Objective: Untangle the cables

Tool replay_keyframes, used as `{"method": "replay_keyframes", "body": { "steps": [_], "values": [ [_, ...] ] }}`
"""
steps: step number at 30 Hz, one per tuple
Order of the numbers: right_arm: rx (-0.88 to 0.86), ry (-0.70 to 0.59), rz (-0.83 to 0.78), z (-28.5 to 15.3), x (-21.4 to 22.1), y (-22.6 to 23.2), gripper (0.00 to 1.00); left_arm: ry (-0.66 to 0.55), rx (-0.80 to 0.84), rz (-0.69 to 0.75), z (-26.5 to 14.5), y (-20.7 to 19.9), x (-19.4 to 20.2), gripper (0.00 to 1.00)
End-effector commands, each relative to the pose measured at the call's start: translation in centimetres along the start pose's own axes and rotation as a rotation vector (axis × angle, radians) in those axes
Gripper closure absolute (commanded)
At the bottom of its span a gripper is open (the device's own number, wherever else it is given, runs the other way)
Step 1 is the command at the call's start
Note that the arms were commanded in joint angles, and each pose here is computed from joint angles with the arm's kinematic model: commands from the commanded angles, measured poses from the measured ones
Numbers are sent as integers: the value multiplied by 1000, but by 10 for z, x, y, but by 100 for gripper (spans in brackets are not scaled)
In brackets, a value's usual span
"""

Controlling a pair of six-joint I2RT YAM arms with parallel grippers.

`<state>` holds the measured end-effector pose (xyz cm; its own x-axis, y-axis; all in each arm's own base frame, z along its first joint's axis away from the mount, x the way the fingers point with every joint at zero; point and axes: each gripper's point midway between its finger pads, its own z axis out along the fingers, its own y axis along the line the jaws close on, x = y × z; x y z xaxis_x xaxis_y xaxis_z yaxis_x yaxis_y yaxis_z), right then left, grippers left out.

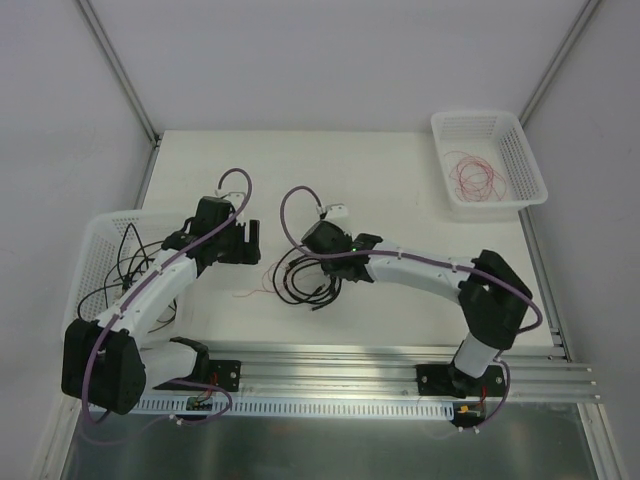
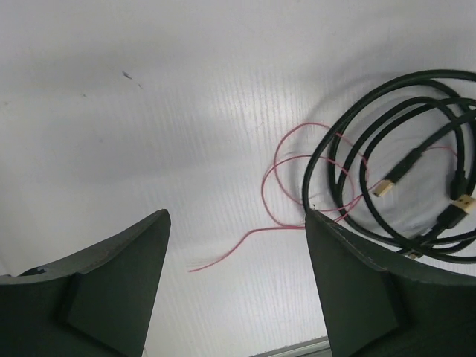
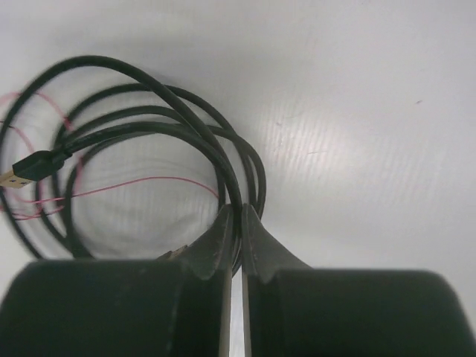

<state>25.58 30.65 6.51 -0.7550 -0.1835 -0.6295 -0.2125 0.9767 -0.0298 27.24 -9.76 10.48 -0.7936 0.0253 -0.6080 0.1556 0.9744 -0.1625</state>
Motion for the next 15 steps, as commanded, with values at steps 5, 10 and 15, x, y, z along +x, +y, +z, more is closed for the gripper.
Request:
{"method": "replay_keyframes", "body": {
  "steps": [5, 10, 15],
  "values": [
    [-55, -256, 74, -104, -86, -47, 99, 21, 55, -11, 0, -9, -1, 26],
    [-104, -363, 144, -143, -98, -72, 99, 41, 107, -11, 1, -18, 2, 26],
    [-39, -387, 158, -157, -101, -98, 99, 49, 157, -3, 0, -27, 2, 26]
  ]
}}
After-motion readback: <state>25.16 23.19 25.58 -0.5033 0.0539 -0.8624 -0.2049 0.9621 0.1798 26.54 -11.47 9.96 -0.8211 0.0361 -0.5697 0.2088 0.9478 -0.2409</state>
